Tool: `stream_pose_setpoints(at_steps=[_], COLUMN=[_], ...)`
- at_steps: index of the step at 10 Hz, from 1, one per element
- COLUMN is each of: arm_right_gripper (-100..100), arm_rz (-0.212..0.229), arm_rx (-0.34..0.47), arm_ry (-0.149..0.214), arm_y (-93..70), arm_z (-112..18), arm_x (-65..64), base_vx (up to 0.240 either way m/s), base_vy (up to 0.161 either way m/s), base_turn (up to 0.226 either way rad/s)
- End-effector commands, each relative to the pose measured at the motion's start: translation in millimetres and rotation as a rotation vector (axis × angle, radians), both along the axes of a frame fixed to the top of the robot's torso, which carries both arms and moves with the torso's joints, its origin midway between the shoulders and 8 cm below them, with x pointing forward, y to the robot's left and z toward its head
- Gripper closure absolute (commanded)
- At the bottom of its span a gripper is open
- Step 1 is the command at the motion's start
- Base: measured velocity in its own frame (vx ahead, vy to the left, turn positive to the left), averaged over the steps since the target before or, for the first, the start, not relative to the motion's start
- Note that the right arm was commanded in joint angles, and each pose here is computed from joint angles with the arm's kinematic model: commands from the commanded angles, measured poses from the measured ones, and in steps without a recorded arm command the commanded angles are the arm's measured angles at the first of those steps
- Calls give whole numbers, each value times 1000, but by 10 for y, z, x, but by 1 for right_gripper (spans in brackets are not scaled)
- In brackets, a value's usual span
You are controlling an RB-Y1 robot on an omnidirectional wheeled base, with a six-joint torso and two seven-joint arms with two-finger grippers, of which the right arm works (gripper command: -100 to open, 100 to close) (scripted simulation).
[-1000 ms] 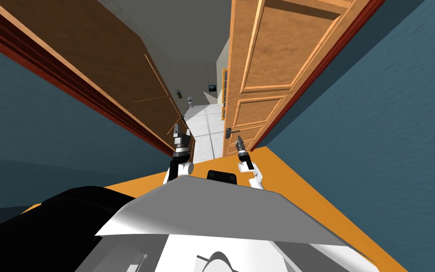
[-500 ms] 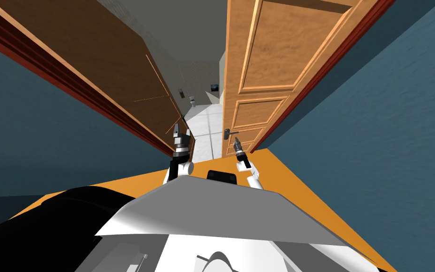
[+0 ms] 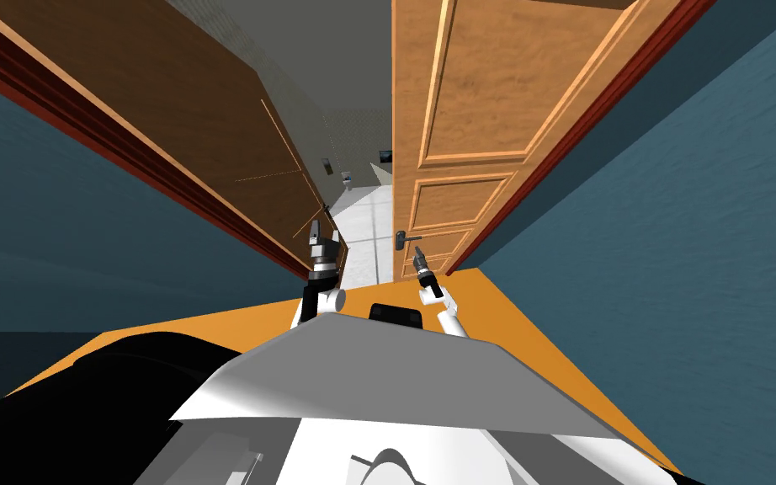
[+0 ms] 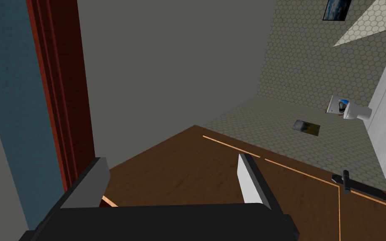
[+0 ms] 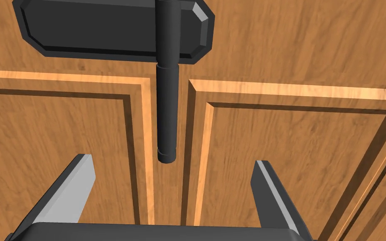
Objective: Push the door open
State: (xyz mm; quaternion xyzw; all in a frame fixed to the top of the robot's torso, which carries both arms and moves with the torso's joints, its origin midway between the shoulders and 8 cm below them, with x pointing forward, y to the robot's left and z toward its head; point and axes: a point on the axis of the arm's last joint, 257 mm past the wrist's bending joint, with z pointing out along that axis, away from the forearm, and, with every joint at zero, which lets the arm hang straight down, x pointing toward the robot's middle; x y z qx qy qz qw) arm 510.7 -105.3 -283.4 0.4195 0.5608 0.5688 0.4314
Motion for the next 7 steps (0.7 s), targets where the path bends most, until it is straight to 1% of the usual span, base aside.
stream_pose_setpoints(at_steps=[1, 2, 3, 7], arm_right_gripper=[-100, -100, -100, -100], arm_rz=[9, 6, 2, -6], arm_rx=[1, 1, -1, -2], arm_ry=[20, 13, 15, 15], arm_y=[58, 37, 19, -9], arm_z=[-92, -56, -72, -84], arm_x=[5, -5, 13, 52], base_vx=[30, 13, 106, 167], base_vy=[-115, -49, 42, 57], base_turn=[51, 15, 26, 23])
